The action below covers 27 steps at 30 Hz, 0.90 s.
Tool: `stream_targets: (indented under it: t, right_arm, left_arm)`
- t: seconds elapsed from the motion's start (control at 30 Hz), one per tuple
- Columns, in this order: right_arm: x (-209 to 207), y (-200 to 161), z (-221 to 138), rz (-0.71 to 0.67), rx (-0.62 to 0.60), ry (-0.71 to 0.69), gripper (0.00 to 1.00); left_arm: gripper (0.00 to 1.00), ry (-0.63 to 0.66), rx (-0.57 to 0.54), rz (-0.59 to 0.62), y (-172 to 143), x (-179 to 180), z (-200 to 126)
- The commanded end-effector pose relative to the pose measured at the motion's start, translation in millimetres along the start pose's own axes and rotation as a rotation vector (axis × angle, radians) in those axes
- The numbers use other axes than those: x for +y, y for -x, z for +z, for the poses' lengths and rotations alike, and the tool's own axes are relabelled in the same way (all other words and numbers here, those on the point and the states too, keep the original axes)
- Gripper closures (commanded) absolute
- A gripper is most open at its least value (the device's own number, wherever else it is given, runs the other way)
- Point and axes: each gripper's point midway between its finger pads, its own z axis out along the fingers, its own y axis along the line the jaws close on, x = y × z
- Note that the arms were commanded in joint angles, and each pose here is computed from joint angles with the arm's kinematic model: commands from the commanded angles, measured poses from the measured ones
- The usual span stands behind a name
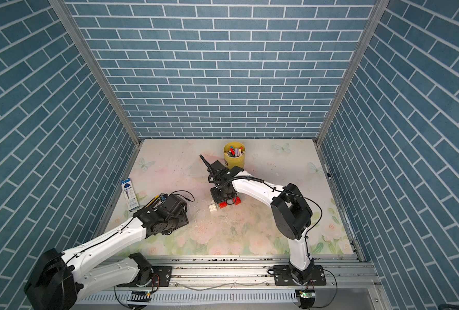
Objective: Assemble the letter y with lego
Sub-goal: Assemble the lego brick with the lego brick.
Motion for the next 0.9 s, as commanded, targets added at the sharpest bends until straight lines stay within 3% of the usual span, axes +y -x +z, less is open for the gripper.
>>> stream_targets:
  t: [0.0,0.87]
  right_arm:
    - [4,-11,9,0.040,0.076,-0.031,0.69]
    - [10,-22,50,0.125,0.141,-0.124,0.70]
  left_arm:
    - [0.36,0.032,0.021,-0.012,-8,14,4]
    - [0.35,-0.002,0.067,0.003,-22,14,16]
